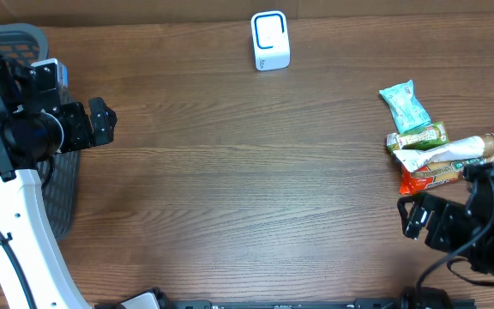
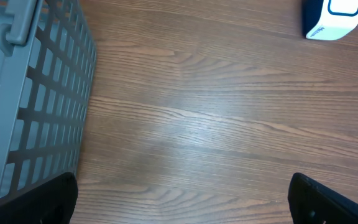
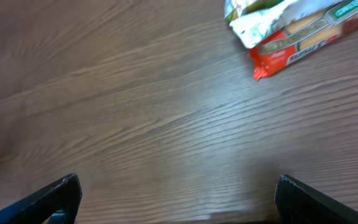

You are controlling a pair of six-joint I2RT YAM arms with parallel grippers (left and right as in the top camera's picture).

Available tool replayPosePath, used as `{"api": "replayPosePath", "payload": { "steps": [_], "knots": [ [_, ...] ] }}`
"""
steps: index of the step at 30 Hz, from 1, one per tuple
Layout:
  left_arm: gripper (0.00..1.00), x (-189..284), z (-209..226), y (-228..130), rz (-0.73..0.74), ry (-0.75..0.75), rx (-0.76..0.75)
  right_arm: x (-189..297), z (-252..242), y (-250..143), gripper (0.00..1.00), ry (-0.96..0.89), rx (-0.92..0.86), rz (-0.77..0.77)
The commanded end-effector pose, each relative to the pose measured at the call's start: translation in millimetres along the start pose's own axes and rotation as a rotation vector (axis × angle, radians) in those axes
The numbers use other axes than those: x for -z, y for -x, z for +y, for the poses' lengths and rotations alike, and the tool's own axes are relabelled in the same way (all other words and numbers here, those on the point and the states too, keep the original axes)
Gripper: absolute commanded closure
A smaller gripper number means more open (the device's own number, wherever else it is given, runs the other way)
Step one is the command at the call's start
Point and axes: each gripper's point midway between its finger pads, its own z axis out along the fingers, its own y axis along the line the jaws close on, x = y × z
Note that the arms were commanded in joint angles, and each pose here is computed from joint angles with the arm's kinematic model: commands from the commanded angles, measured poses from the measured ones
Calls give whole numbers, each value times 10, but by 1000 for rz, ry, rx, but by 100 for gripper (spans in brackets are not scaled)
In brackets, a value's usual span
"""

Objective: Scan the item barcode
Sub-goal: 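Release the tube and pull the right gripper back toward the front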

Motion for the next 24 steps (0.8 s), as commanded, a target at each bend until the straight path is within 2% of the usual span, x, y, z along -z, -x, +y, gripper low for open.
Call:
{"api": "replayPosePath", "payload": {
  "steps": [1,8,10,13,14,18,24],
  "knots": [
    [1,30,-17,36,-14,-11,-15,125,-16,-17,0,-13,28,-68],
    [1,30,-17,36,-14,-11,-15,221,41,-120,0,21,73,-111],
    [0,30,-17,36,-14,-11,-15,258,-24,-52,0,-26,106,-163],
    [1,30,-17,36,-14,-11,-15,325,-108,227,0,-96,125,-310],
    [1,30,-17,36,-14,-11,-15,364,-116,434,0,-114,133,-421],
    [0,30,-16,36,-14,-11,-15,409,-36,836,0,-81,142,-657],
    [0,30,-17,36,-14,-11,-15,322,37,1099,0,0,155,-907]
  ]
}}
